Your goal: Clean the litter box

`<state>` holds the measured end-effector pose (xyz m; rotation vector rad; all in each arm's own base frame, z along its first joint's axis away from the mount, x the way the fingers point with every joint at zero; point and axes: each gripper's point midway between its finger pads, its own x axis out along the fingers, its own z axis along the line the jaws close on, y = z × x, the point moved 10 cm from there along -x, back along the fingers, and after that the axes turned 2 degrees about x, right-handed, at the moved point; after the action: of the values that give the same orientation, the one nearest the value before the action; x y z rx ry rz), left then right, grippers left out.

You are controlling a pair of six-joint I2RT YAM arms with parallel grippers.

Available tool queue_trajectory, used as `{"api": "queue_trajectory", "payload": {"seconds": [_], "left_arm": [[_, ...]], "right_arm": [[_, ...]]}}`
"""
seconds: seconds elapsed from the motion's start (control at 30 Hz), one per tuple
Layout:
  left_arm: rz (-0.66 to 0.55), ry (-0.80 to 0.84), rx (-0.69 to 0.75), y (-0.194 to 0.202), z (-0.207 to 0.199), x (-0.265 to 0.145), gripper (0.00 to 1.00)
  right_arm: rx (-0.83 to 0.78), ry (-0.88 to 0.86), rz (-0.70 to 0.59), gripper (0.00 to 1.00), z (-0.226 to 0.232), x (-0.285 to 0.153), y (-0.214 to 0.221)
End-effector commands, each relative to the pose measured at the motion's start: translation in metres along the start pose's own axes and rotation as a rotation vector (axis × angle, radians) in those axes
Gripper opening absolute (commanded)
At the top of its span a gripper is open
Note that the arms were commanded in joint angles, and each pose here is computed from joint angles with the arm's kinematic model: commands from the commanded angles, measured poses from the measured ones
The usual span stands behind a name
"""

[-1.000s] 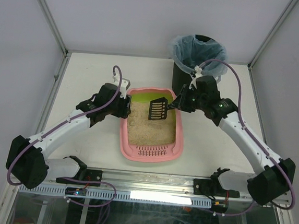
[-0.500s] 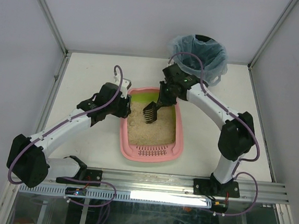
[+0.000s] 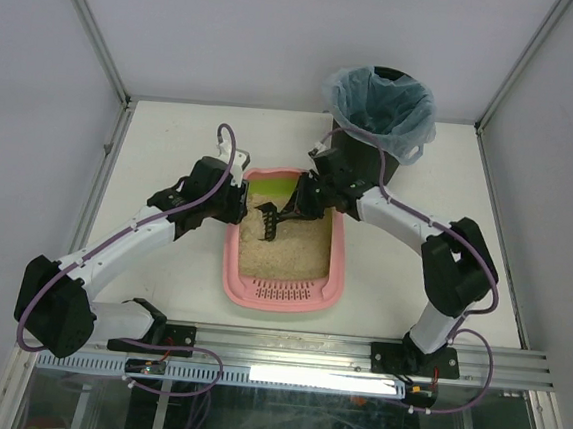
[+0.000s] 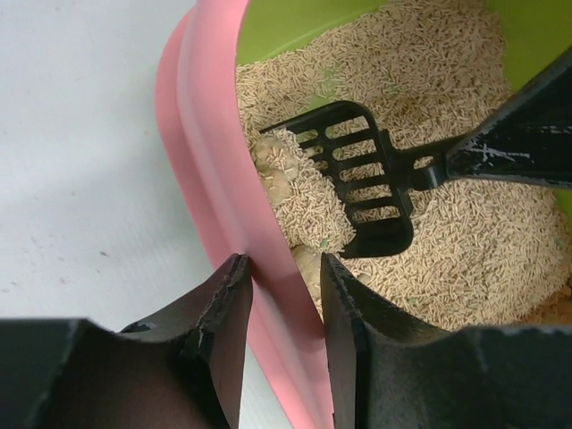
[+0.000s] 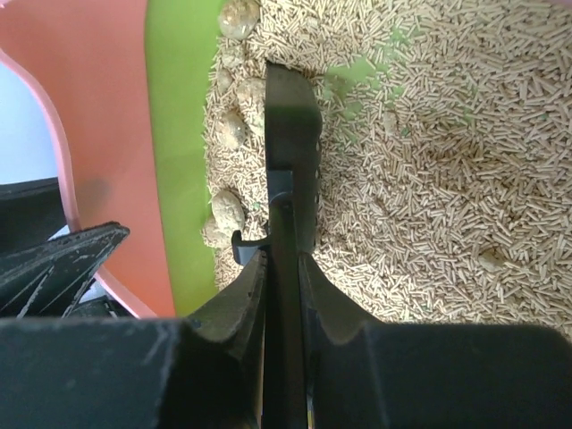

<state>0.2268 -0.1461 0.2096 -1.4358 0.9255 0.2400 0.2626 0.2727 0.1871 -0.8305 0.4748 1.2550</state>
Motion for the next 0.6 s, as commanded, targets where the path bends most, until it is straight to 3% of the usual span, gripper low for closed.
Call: {"api": "queue_trajectory", "payload": {"seconds": [0.0,0.37,0.57], "left_arm": [[-0.006,0.037,0.035,-0.004,-0.004,0.007,0.32],[-0.018,0.016,0.034,-0.005,-0.002,0.004,0.33],[-0.025,0.014,0.035,-0.006,-0.002,0.002,0.33]], "right_arm": [[0.057,-0.185,0.124,0.0,0.016,0.008,0.039],[0.099,-0.221,-0.147,0.0,0.02,-0.037,0.038],[0.123,-0.238,-0.232,0.0,0.014,-0.054,0.038]]}}
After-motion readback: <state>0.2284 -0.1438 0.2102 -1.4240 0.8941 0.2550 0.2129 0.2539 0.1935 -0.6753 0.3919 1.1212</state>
